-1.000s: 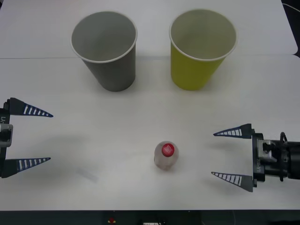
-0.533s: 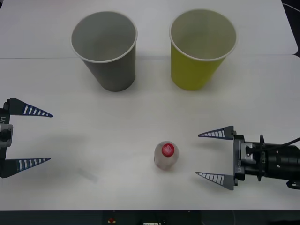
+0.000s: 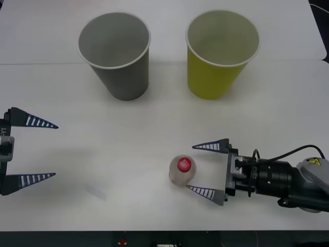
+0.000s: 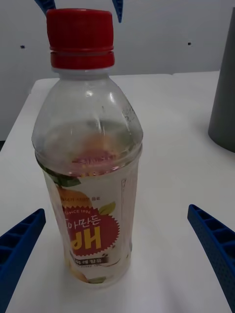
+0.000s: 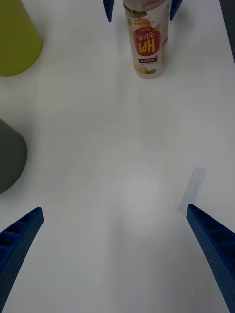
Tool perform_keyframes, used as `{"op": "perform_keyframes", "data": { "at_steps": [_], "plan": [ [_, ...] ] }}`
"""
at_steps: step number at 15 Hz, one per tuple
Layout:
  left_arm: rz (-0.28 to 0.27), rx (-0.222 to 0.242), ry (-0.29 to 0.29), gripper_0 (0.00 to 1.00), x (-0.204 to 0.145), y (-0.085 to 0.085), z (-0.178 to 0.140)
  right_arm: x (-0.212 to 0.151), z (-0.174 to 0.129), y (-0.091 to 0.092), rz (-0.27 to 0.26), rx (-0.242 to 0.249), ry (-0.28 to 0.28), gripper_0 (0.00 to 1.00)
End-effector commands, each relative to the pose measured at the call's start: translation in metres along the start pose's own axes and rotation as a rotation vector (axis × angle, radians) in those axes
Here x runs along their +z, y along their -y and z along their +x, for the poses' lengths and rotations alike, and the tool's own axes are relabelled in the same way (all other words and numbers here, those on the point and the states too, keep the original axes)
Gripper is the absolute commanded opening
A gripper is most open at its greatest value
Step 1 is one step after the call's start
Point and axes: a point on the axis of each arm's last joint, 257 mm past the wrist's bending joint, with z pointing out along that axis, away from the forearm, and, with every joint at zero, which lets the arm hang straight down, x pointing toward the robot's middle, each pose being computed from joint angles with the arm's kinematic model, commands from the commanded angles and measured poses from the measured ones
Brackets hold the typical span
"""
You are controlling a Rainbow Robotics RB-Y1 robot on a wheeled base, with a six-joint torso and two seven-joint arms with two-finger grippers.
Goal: Put the can into the green bin and the plastic bottle into the gray bin
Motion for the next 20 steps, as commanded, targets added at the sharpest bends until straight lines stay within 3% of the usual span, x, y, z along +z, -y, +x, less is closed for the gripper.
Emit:
{"op": "perform_keyframes", "data": {
  "at_steps": [1,5,6,7,8,11,15,20],
  "plan": [
    [0.000,0.000,0.000,1.00,0.000,0.000,0.000,0.019,0.000,0.001,-0.007,-0.032,-0.013,1.00],
    [0.000,0.000,0.000,1.00,0.000,0.000,0.000,0.034,-0.002,-0.004,-0.018,-0.033,-0.010,1.00],
    [0.000,0.000,0.000,1.00,0.000,0.000,0.000,0.034,-0.001,-0.003,-0.018,-0.033,-0.011,0.76],
    [0.000,0.000,0.000,1.00,0.000,0.000,0.000,0.036,-0.003,-0.004,-0.018,-0.033,-0.007,0.32],
    [0.000,0.000,0.000,1.00,0.000,0.000,0.000,0.036,-0.003,-0.004,-0.018,-0.029,-0.007,0.07],
    [0.000,0.000,0.000,1.00,0.000,0.000,0.000,0.036,-0.003,-0.003,-0.016,-0.019,-0.008,0.00],
    [0.000,0.000,0.000,1.00,0.000,0.000,0.000,0.033,-0.001,0.000,-0.011,-0.005,-0.014,0.00],
    [0.000,0.000,0.000,1.00,0.000,0.000,0.000,0.014,-0.013,0.012,-0.016,0.086,0.001,0.00]
  ]
}}
